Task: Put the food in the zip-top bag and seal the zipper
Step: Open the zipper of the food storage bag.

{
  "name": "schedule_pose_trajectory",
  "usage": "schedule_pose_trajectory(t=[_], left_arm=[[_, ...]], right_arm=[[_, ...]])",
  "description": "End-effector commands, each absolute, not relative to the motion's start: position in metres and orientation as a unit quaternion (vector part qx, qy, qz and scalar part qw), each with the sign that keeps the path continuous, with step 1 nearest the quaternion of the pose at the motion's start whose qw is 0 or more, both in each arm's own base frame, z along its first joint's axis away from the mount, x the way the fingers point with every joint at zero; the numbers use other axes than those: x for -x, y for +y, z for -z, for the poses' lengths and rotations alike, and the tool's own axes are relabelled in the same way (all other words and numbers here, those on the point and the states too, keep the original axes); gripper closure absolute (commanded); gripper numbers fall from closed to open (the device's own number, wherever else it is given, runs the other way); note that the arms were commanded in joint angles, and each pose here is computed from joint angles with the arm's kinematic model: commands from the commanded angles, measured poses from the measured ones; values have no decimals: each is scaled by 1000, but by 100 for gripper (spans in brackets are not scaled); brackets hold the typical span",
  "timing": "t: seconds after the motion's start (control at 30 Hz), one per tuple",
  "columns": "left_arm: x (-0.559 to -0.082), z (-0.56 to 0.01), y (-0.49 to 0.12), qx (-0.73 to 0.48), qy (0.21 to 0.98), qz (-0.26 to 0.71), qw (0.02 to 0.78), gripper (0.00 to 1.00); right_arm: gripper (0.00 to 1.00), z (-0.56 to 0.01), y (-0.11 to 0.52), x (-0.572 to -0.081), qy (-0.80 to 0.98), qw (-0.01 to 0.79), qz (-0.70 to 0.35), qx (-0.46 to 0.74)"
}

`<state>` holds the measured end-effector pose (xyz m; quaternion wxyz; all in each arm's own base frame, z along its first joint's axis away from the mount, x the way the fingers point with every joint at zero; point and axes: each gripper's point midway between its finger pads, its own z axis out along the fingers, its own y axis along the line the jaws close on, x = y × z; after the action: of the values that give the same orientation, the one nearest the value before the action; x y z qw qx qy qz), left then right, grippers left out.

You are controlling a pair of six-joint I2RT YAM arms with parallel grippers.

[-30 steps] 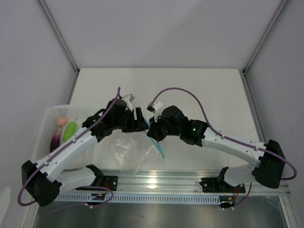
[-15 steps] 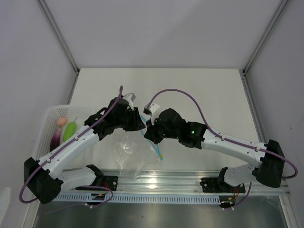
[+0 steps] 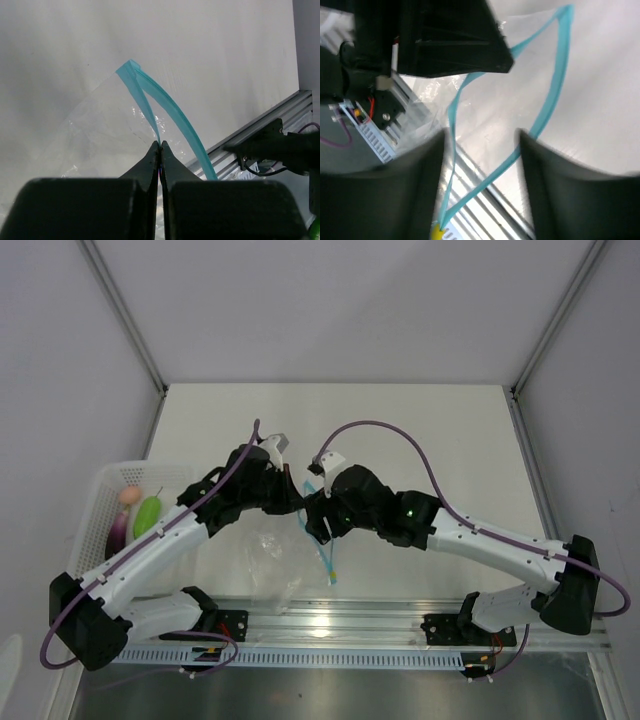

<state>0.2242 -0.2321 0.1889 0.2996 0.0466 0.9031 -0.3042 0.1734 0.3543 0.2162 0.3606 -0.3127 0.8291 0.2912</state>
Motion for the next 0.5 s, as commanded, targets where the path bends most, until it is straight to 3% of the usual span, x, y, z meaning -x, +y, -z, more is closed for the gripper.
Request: schedule_pose_trajectory(t=[0.0,0.03,0.07,0.17,0.47], left_arm=[[-225,-211,-241,-81,877,337,333,100],[-223,-212,-242,-87,874,341,335,99],[-225,-217,-245,-92,866,351,345,99],[-219,-223,-250,-105,851,377,350,99],[-204,-248,-253,-115,849,400,326,99]], right_arm=[[27,-232,324,-186,851,387,-230,271],[9,-238,316,-187,850,398,-223,262],[1,-238,305,-193,855,407,-202,250],[1,-240,287,-202,867,408,-193,214],[5,-244,298,-185,858,310,-336,233]])
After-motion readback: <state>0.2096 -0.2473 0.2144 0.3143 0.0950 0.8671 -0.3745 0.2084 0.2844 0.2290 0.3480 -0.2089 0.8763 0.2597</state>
